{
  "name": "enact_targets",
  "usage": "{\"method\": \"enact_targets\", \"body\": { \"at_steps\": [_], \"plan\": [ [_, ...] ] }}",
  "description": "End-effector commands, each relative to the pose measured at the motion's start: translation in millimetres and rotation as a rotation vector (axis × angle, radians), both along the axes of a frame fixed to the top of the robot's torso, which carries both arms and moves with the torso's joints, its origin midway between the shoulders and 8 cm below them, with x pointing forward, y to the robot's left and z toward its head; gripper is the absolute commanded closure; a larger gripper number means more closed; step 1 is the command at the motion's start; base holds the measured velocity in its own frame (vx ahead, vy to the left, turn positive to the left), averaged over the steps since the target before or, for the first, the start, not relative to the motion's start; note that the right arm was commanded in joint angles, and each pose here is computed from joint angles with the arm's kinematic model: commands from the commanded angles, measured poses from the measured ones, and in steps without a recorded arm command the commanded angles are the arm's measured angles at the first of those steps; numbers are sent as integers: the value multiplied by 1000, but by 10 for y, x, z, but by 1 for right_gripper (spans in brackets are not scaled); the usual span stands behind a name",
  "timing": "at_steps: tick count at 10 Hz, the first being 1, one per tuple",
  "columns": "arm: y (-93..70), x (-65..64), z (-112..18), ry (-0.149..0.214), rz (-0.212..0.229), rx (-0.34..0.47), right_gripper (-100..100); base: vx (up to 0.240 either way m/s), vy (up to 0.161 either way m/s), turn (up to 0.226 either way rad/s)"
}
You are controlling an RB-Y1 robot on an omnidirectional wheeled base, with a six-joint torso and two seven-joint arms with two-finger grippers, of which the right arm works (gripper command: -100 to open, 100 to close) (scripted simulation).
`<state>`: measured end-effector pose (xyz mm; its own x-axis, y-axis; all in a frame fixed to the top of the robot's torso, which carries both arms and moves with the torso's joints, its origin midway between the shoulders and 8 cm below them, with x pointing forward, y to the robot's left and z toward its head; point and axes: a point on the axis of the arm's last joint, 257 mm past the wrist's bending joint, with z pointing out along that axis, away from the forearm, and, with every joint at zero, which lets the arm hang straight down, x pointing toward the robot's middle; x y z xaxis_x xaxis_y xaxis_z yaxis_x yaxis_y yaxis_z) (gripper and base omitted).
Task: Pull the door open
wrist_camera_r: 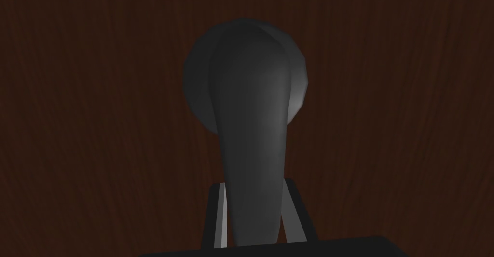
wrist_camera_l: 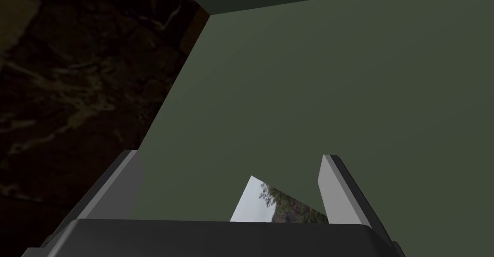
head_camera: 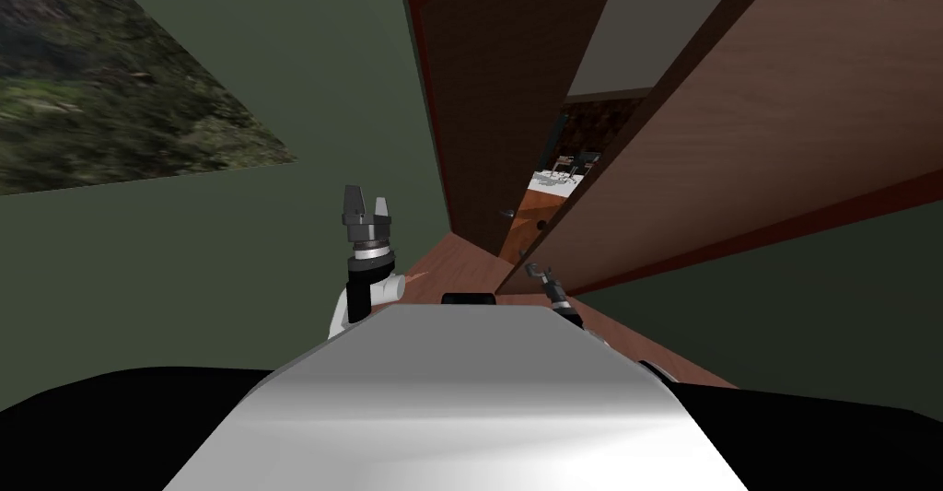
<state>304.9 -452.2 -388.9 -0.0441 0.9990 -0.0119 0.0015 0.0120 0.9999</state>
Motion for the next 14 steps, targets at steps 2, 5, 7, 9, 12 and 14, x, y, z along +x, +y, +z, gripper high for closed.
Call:
{"method": "enact_targets", "body": {
  "at_steps": [2,5,7,9,12,14],
  "plan": [
    [-4,-23,-2,-1,4,0,100,-113,-28,40],
    [155,100,-51,5,16,7,100,-173,-48,71],
    [231,163,-63,6,22,10,100,-166,-20,53],
    [227,159,-68,7,21,10,100,-94,-5,3],
    [315,233,-74,6,28,13,100,-16,-7,20],
    [265,175,-140,27,17,7,100,-92,-23,53]
  ]
}}
